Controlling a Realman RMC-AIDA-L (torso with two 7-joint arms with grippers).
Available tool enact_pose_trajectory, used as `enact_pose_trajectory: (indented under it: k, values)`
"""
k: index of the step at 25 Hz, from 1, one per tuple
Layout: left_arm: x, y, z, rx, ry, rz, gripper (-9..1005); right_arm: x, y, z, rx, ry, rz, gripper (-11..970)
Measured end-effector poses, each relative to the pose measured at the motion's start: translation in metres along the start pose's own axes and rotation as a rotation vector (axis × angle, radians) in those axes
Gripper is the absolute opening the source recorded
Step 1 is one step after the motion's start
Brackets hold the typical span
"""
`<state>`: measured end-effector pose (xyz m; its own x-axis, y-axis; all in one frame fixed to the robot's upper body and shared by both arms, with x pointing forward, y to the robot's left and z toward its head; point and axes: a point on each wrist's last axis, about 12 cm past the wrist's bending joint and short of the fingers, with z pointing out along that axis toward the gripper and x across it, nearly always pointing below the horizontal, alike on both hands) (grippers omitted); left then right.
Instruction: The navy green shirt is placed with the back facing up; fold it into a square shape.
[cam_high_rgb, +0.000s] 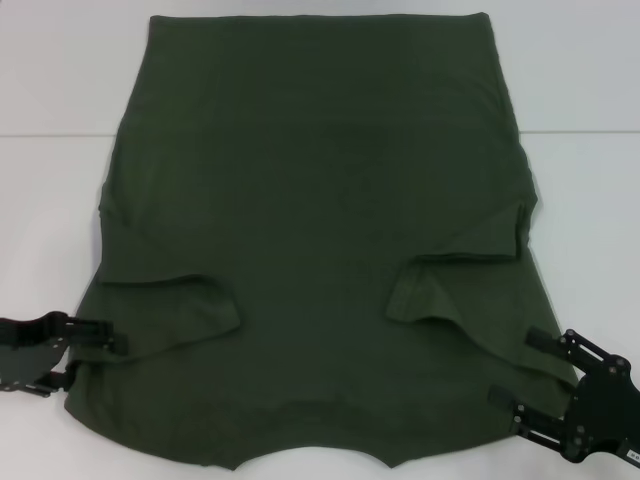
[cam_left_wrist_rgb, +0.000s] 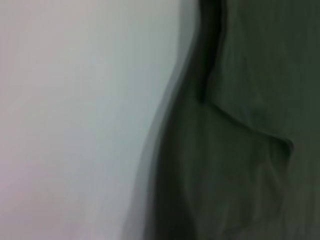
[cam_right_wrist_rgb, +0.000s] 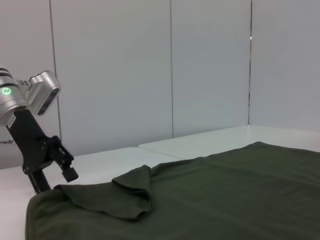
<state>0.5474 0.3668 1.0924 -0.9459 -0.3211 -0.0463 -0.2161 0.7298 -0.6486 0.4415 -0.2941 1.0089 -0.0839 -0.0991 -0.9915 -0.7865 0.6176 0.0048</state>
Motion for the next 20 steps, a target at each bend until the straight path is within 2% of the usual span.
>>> enact_pose_trajectory:
  k: [4, 10, 16, 20]
  values:
    - [-0.003, -0.01, 0.005, 0.01, 0.012, 0.023, 874, 0.001, 0.001, -0.001, 0.002, 0.001, 0.002, 857]
    - [-0.003, -0.013, 0.008, 0.002, 0.021, 0.039, 874, 0.0, 0.002, -0.002, 0.0, -0.009, 0.005, 857]
    - [-0.005, -0.016, 0.01, -0.065, 0.06, 0.091, 868, -0.002, 0.001, -0.002, -0.002, -0.016, 0.006, 857]
    - [-0.006, -0.018, 0.01, -0.089, 0.052, 0.117, 769, -0.003, 0.001, -0.003, -0.003, -0.027, 0.007, 857]
